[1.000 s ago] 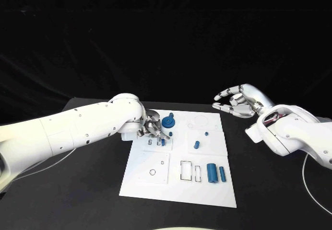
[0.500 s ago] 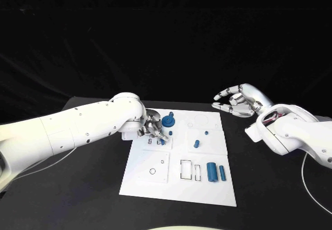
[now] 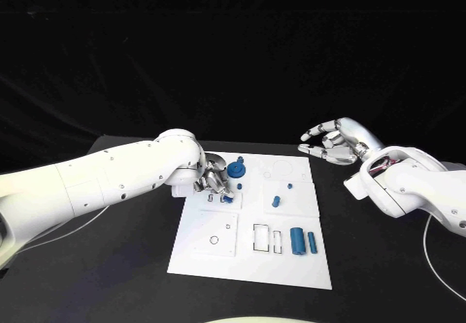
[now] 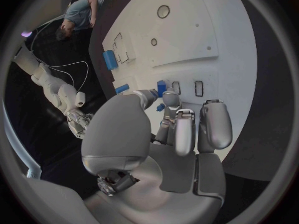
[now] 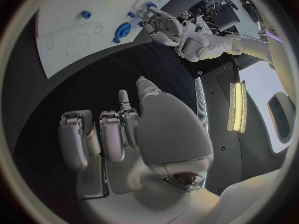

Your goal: Assemble the parts on the task board

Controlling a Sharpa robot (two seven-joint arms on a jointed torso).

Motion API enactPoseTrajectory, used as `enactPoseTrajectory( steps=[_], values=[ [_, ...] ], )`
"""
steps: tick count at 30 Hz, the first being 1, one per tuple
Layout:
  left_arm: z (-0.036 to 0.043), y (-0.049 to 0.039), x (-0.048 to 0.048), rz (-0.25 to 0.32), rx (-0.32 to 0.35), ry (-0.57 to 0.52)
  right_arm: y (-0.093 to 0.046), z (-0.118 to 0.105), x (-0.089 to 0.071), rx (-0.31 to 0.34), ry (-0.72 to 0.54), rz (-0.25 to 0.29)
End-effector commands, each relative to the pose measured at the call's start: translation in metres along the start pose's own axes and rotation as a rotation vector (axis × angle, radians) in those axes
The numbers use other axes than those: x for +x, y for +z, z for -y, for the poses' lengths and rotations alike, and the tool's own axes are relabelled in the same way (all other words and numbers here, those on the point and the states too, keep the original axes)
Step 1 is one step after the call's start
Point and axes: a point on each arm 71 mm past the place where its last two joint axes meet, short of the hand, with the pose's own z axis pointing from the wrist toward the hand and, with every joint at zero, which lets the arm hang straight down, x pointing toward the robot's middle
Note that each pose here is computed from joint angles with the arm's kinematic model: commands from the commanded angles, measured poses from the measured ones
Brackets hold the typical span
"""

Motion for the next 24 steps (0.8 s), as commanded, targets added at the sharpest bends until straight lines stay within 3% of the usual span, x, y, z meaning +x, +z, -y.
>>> enactPoseTrajectory(
  steps=[1, 12, 24],
  values=[
    [0.0020, -0.0010, 0.0011, -0.011, 0.024, -0.042, 0.000, 0.000, 0.002, -0.004, -0.007, -0.013],
    [-0.0005, -0.0126, 0.0005, 0.052, 0.068, -0.119, -0.002, 0.002, 0.000, -0.001, -0.006, -0.006],
    [-0.0053, -0.0190, 0.0018, 0.169, 0.048, -0.050, -0.003, 0.002, -0.001, -0.002, -0.005, 0.000]
  ],
)
